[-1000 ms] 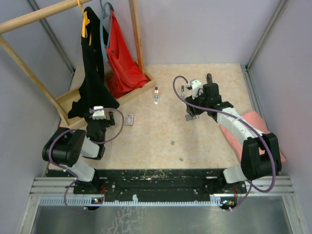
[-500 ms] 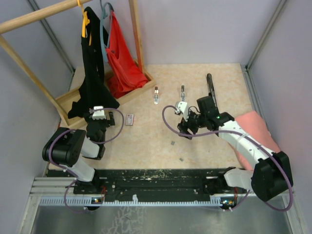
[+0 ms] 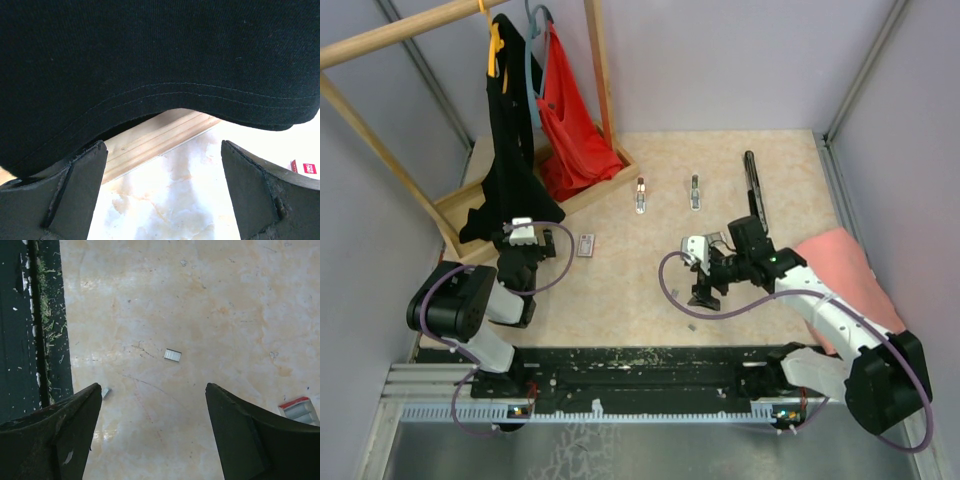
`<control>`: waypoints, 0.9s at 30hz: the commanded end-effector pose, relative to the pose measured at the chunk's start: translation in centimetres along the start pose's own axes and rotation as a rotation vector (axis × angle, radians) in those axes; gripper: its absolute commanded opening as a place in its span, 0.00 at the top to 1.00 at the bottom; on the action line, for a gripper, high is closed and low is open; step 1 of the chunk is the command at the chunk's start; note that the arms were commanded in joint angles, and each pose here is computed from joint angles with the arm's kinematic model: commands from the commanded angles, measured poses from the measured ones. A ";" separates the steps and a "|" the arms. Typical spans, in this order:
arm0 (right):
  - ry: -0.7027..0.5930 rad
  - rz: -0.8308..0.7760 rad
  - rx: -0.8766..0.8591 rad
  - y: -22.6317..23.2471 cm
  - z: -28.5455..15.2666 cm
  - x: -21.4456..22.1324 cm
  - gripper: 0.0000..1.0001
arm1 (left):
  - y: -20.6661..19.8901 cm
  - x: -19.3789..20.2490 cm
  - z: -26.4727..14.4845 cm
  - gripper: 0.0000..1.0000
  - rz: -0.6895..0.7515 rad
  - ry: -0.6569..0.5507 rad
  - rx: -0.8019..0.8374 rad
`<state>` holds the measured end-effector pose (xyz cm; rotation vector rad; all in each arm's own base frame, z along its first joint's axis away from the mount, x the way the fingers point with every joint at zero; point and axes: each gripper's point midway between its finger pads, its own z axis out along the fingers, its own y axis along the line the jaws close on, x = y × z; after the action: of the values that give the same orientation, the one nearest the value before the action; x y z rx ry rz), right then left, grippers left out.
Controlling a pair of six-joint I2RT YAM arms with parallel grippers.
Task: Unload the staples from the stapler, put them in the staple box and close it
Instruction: Pick up the staple from the center of the board.
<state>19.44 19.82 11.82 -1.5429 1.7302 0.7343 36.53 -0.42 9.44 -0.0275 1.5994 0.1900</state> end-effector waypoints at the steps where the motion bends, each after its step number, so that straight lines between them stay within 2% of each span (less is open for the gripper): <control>1: -0.081 -0.125 -0.062 1.2 0.2 -1.6 0.14 | 0.0 -1.0 0.5 0.00 -0.028 -0.033 -0.007; 16: -0.008 -0.217 -0.185 4.4 2.8 0.3 0.11 | 0.1 -0.9 0.5 0.00 -0.028 -0.033 -0.008; 27: 0.115 -0.249 -0.135 3.6 4.7 2.7 0.09 | 0.0 -0.9 0.5 0.00 -0.028 -0.032 -0.006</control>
<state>15.24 21.56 6.80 -1.8712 1.5995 0.7248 36.53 -0.42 9.44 -0.0275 1.5994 0.1900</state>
